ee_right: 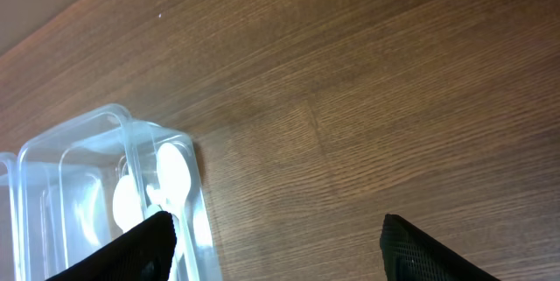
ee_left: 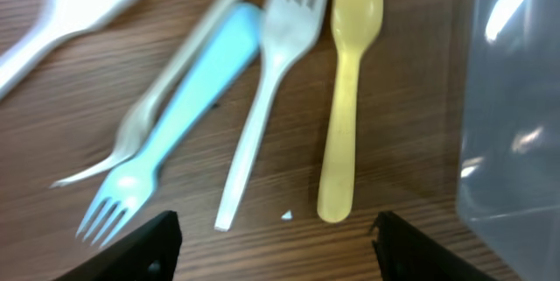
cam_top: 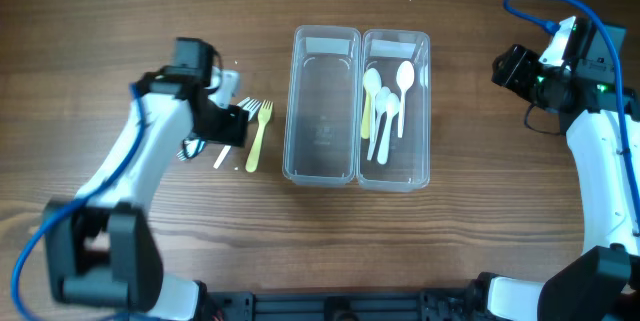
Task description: Pack container
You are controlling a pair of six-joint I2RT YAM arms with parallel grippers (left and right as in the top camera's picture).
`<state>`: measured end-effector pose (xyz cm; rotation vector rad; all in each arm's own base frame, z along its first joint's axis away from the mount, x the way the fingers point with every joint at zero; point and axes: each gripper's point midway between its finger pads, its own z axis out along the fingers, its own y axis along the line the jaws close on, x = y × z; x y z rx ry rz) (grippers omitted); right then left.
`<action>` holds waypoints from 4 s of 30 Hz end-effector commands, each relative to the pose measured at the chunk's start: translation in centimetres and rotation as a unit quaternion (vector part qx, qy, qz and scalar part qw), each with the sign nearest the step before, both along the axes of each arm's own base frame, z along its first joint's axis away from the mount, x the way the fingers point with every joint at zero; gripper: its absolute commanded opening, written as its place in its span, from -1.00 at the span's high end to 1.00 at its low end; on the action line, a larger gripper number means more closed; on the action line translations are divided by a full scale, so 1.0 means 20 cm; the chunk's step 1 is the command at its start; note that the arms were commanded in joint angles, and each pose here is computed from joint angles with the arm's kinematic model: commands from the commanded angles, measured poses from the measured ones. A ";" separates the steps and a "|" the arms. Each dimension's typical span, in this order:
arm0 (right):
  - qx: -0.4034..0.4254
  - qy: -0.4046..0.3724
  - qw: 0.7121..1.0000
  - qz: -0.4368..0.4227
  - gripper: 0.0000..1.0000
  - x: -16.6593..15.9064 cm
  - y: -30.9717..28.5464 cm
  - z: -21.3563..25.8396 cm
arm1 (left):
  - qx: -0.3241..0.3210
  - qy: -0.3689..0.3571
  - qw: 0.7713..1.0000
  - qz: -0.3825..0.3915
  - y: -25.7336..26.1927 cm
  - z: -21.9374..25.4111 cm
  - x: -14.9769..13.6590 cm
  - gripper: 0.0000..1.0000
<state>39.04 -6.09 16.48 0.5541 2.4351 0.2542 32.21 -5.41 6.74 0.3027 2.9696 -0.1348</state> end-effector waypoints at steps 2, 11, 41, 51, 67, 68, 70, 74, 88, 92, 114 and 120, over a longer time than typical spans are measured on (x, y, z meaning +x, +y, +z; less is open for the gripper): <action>0.010 0.004 1.000 -0.003 -0.48 0.00 0.01 -0.01 | 0.017 0.024 0.995 -0.092 -0.09 -0.16 0.02 -0.41; 0.011 0.009 1.000 -0.002 -0.47 0.00 0.01 -0.01 | 0.030 0.021 0.989 -0.142 -0.09 -0.24 0.05 -0.24; 0.012 0.011 1.000 -0.002 -0.41 -0.01 0.01 -0.02 | 0.035 -0.006 0.982 -0.185 -0.01 -0.38 0.05 0.02; 0.012 0.013 1.000 -0.002 -0.40 -0.01 0.01 -0.02 | 0.034 -0.001 0.982 -0.185 -0.01 -0.41 0.03 0.46; 0.013 0.014 1.000 -0.002 -0.40 -0.01 0.01 -0.03 | 0.032 -0.008 0.994 -0.102 -0.01 -0.07 0.11 0.92; 0.013 0.014 1.000 -0.002 -0.39 -0.01 0.01 -0.03 | 0.030 -0.016 0.996 -0.088 -0.01 -0.01 0.13 0.92; 0.012 0.014 1.000 -0.002 -0.40 -0.01 0.01 -0.02 | 0.020 -0.044 0.998 -0.047 -0.02 0.14 0.19 0.92; 0.012 0.012 1.000 -0.002 -0.40 -0.01 0.01 -0.02 | -0.076 -0.110 0.991 0.013 -0.18 0.44 0.29 0.92; 0.011 0.010 1.000 -0.002 -0.40 -0.01 0.01 -0.02 | -0.116 -0.099 0.988 0.027 -0.79 0.32 0.28 0.86; 0.012 0.011 1.000 -0.003 -0.41 -0.01 0.01 -0.02 | -0.104 -0.063 0.991 0.060 -0.82 0.15 0.29 0.64; -0.086 0.021 0.993 -0.074 -1.00 -0.02 -0.20 -0.02 | 0.032 -0.084 0.994 0.055 -0.37 0.42 0.17 -0.88; -0.079 0.015 0.994 -0.071 -1.00 -0.01 -0.18 -0.01 | 0.035 -0.059 0.997 0.042 -0.20 0.28 0.18 -0.83</action>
